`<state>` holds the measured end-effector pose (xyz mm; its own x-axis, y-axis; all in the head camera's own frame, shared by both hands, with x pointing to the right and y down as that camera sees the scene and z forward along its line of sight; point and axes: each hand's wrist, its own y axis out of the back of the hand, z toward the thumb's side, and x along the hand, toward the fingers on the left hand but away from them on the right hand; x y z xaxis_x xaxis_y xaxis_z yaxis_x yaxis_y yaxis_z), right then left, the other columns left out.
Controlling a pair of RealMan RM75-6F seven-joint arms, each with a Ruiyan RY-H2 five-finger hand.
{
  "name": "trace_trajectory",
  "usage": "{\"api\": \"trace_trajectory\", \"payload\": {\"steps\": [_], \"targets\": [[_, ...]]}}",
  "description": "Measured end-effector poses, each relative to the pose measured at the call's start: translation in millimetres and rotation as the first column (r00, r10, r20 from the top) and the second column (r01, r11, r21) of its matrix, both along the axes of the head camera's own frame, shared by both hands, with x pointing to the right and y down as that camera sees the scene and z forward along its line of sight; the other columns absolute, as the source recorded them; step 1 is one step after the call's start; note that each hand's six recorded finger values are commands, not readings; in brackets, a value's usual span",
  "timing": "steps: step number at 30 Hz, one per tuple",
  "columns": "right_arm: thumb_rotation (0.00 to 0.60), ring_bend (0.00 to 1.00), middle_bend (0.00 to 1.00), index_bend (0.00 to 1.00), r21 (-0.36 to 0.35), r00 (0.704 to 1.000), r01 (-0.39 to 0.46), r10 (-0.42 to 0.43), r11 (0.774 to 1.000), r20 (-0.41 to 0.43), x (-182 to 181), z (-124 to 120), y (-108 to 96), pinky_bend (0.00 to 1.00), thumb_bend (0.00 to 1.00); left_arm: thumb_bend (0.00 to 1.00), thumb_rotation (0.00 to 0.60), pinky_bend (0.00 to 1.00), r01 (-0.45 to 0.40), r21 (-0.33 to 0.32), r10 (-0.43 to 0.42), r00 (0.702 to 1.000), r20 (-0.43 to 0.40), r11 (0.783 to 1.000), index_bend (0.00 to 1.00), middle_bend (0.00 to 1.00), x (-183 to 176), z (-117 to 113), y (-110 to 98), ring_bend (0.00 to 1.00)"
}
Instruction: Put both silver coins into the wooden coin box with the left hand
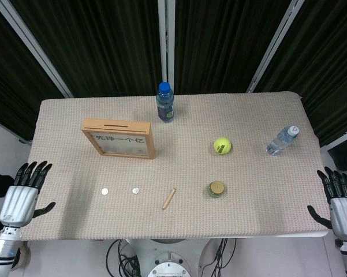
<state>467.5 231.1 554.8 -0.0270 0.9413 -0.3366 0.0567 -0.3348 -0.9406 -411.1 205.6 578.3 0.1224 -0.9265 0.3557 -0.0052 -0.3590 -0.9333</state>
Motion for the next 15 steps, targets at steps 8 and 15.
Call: {"api": "trace_trajectory", "payload": {"steps": [8, 15], "targets": [[0.600, 0.00, 0.00, 0.00, -0.003, 1.000, -0.002, 0.002, 1.000, 0.001, 1.1, 1.2, 0.5, 0.00, 0.18, 0.11, 0.600, 0.04, -0.002, -0.006, 0.002, 1.000, 0.004, 1.000, 0.08, 0.05, 0.7, 0.6, 1.8, 0.00], [0.600, 0.00, 0.00, 0.00, 0.002, 1.000, -0.007, 0.007, 1.000, 0.002, 3.1, -1.7, 0.5, 0.00, 0.18, 0.11, 0.600, 0.06, -0.041, 0.005, 0.041, 0.999, -0.016, 0.999, 0.13, 0.06, 9.3, 0.2, 3.7, 0.00]]}}
